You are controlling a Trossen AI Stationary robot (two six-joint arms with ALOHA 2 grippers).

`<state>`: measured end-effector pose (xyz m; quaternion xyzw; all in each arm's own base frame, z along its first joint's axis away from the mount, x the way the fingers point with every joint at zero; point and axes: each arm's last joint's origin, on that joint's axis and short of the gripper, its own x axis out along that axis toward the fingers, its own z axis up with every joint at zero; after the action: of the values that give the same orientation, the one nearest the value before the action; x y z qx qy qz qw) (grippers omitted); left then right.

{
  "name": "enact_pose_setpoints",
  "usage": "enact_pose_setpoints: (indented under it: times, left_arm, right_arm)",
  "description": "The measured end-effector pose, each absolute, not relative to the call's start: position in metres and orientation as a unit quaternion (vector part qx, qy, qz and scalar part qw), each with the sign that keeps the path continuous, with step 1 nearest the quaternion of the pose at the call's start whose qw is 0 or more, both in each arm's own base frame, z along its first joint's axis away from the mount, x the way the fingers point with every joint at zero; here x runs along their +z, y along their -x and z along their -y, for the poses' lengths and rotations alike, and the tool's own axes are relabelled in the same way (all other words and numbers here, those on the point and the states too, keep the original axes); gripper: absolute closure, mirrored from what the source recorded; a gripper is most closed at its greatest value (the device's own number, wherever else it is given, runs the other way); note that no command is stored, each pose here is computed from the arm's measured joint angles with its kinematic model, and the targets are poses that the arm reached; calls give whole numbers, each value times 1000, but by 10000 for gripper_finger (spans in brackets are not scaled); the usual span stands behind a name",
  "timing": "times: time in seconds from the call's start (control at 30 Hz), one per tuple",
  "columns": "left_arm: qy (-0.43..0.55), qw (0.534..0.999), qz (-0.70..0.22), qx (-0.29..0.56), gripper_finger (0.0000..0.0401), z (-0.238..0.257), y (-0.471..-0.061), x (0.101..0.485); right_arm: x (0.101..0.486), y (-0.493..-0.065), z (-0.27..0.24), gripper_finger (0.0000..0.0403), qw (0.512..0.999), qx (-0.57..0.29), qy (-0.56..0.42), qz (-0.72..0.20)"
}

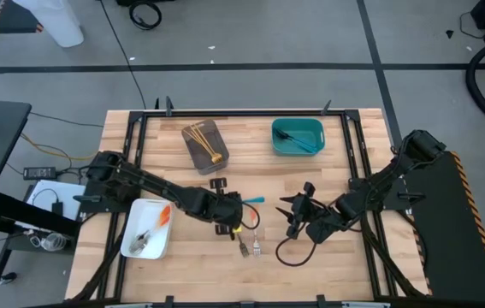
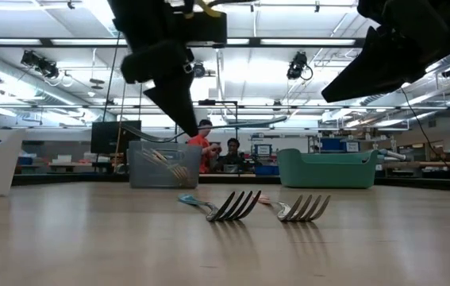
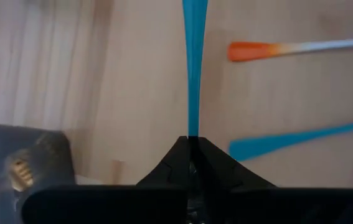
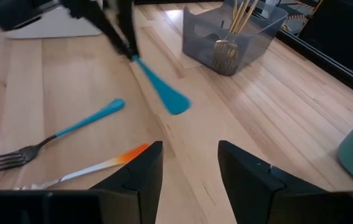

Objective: Sort silverware by color (type)
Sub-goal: Put the blue fork into the green bin

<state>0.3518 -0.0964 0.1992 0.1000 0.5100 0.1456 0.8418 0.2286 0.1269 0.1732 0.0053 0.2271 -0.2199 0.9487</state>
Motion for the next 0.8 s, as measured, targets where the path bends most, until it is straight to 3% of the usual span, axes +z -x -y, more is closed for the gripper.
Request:
enact_pose_setpoints:
  times: [0.37,0.8]
  left_arm:
    - [-123,857,-480,144,378,66,-369,204]
    - [-196,893,-376,152,377,12,-399,222]
  right_arm:
    - [166,-222,-132,238,941,-171,-46,-288]
    - [145,-196,-139,238,925,-193,-137,-296]
